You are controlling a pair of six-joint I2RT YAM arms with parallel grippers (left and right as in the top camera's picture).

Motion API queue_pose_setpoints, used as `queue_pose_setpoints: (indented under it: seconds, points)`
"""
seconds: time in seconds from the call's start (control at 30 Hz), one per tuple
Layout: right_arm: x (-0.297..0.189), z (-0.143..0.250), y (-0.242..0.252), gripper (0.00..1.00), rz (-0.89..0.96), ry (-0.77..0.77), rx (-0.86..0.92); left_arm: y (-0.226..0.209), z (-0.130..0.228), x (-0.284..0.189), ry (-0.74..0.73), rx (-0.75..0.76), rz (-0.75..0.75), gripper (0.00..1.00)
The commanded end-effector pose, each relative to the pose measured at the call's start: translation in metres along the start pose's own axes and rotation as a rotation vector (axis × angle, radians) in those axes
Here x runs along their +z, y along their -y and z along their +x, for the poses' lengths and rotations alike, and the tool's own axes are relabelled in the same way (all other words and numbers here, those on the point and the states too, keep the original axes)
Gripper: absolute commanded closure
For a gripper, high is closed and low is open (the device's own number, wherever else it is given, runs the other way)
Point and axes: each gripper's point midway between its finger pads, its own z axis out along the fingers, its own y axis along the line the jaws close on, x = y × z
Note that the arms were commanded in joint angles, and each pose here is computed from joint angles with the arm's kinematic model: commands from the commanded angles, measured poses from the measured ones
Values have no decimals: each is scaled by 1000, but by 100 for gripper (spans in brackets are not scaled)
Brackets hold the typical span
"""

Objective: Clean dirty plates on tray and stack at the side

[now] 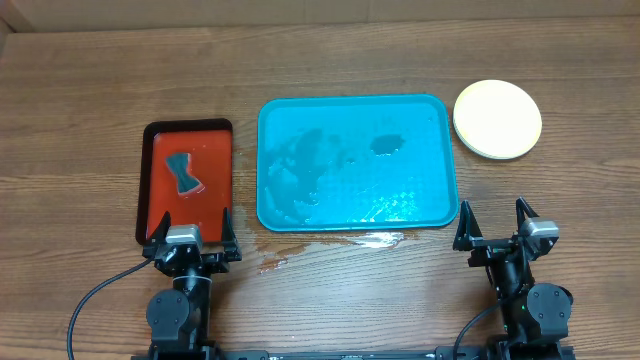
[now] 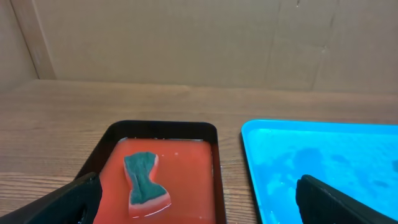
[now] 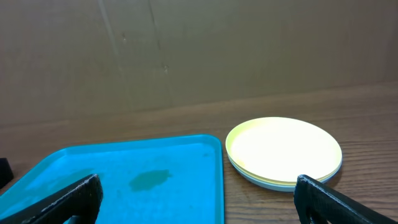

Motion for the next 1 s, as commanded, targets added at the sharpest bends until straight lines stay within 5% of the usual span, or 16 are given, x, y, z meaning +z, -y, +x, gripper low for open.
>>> queue_pose_setpoints:
  seconds: [0.0, 0.73, 0.97]
  points:
    - [0, 1, 3, 0, 11, 7, -3, -1, -1, 0, 9, 25, -6, 0]
    - [0, 1, 4, 0, 21, 9, -3, -1, -1, 0, 9, 25, -6, 0]
    - [0, 1, 3, 0, 17, 6, -140, -1, -1, 0, 9, 25, -6, 1]
